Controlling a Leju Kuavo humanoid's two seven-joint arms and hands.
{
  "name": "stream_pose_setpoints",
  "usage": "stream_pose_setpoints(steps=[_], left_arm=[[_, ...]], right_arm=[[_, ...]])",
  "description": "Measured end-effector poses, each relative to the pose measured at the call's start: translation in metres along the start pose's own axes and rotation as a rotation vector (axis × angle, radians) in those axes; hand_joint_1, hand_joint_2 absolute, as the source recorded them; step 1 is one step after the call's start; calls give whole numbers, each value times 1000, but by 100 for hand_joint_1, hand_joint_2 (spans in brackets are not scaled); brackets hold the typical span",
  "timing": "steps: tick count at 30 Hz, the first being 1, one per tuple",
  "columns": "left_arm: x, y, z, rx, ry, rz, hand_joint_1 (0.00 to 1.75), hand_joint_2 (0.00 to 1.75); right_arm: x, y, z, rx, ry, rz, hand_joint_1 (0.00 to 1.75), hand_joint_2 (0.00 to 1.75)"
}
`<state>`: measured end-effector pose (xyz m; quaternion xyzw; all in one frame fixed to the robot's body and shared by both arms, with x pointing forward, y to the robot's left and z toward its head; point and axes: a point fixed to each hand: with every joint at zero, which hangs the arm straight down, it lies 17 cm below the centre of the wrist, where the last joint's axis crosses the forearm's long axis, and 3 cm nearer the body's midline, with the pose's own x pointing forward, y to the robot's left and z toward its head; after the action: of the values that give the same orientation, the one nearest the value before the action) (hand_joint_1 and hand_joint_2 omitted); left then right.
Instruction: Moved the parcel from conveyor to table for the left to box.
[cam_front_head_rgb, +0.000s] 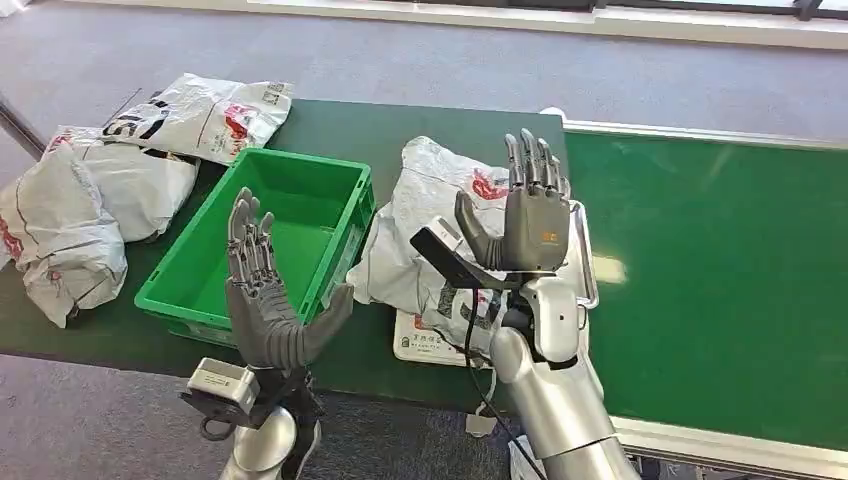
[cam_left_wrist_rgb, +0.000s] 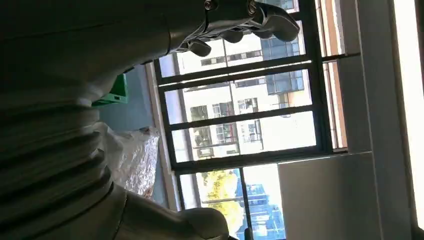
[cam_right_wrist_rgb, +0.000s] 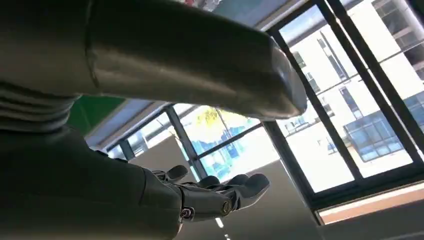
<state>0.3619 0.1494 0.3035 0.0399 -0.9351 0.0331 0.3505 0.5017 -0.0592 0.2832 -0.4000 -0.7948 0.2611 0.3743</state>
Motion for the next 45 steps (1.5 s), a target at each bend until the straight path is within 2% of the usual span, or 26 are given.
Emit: stream_pose_setpoints(steps=[12, 14, 15, 17, 20, 25, 28, 32, 40, 42, 45], left_arm=[[1, 1, 0, 2, -2, -2, 0, 175], [1, 1, 0, 1, -8, -17, 0, 175], [3, 0, 0, -4, -19, -46, 0, 175], [7, -5, -1, -43, -67, -195, 0, 175], [11, -23, -14, -150, -140, -397, 0, 175], [-6, -48, -60, -330, -209, -560, 0, 175], [-31, -68, -83, -460, -210, -616, 0, 175], [-74, -103, -88, -675, -196, -710, 0, 175], [-130, -156, -66, -1008, -149, -689, 0, 175], [-140, -167, -46, -1139, -100, -610, 0, 175], [-146, -179, -3, -1361, 28, -377, 0, 175]], right_arm=[[-1, -2, 1, 5, 15, -29, 0, 0], [6, -2, 2, 13, -13, -132, 0, 0], [12, -6, 4, 0, -31, -253, 0, 175], [15, -38, 5, -111, -45, -468, 0, 175], [11, -99, 15, -308, -97, -549, 0, 175], [11, -186, 49, -557, -181, -557, 0, 175], [15, -218, 58, -633, -217, -545, 0, 175], [19, -239, 63, -677, -244, -539, 0, 175], [11, -245, 65, -702, -248, -512, 0, 175], [7, -246, 65, -707, -242, -509, 0, 175], [3, -247, 65, -712, -232, -516, 0, 175]])
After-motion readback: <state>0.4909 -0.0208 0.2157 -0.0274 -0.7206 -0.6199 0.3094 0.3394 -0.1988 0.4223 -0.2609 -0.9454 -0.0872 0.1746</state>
